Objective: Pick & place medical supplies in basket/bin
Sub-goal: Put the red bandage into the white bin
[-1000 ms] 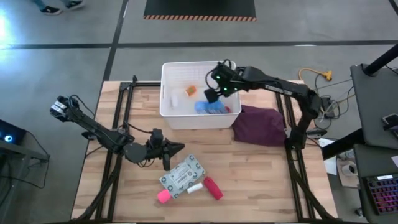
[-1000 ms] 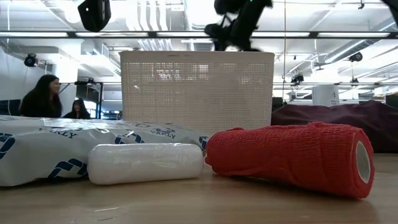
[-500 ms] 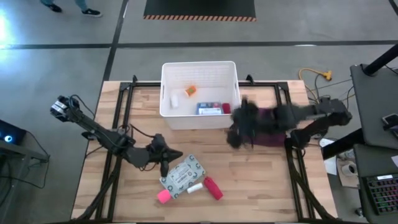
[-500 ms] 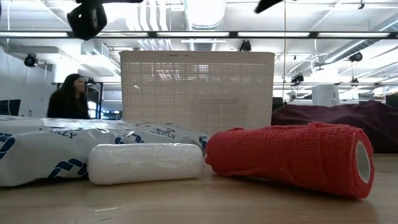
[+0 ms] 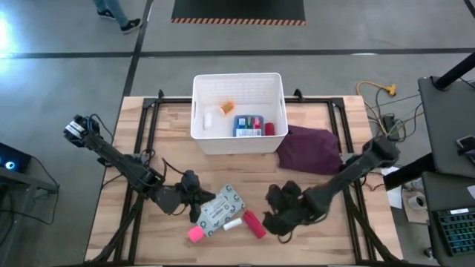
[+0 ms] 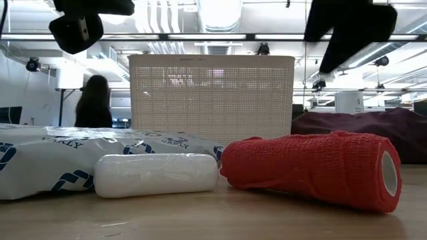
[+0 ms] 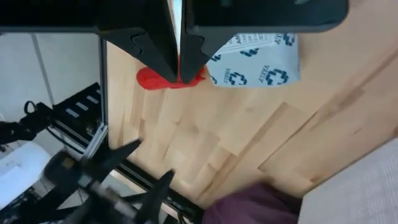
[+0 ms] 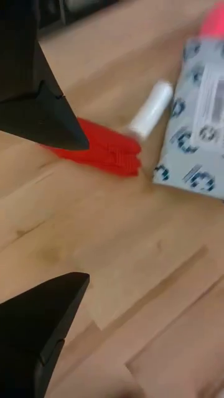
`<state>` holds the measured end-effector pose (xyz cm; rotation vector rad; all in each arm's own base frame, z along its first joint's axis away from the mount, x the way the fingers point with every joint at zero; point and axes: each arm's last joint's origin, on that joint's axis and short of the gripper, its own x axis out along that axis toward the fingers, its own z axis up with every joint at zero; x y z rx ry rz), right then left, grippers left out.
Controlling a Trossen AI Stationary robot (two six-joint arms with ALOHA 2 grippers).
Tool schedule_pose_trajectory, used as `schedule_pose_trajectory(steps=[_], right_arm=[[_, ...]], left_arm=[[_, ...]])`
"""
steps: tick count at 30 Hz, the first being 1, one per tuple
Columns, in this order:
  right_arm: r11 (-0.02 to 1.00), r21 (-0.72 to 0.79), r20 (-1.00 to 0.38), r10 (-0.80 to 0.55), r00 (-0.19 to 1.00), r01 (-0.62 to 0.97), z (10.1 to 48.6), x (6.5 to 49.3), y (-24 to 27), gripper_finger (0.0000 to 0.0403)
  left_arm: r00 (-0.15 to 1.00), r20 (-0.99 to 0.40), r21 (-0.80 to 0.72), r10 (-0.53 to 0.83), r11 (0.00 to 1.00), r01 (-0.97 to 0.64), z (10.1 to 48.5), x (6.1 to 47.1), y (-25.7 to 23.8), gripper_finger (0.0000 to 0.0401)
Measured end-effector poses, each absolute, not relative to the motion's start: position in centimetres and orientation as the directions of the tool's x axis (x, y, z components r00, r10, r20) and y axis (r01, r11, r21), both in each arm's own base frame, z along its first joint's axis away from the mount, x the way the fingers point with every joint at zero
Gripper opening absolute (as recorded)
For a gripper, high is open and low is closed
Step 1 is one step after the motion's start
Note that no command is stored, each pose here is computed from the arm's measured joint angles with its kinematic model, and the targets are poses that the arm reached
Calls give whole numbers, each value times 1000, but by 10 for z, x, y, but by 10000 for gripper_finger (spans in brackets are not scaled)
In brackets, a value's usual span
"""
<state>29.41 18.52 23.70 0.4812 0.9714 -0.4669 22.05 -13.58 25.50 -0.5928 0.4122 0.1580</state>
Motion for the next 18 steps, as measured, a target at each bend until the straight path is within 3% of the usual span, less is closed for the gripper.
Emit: schedule_pose_trajectory(steps=[9,18], right_arm=[[781,132,-915,-140,378,610,187,329,219,327],[799,125,-929,-114,352,588,155,357,244,327]], left_arm=[[906,-422,-510,18,822,-253,255,219,-138,0],[907,-421,-528,17,809,-260,255,219,-138,0]])
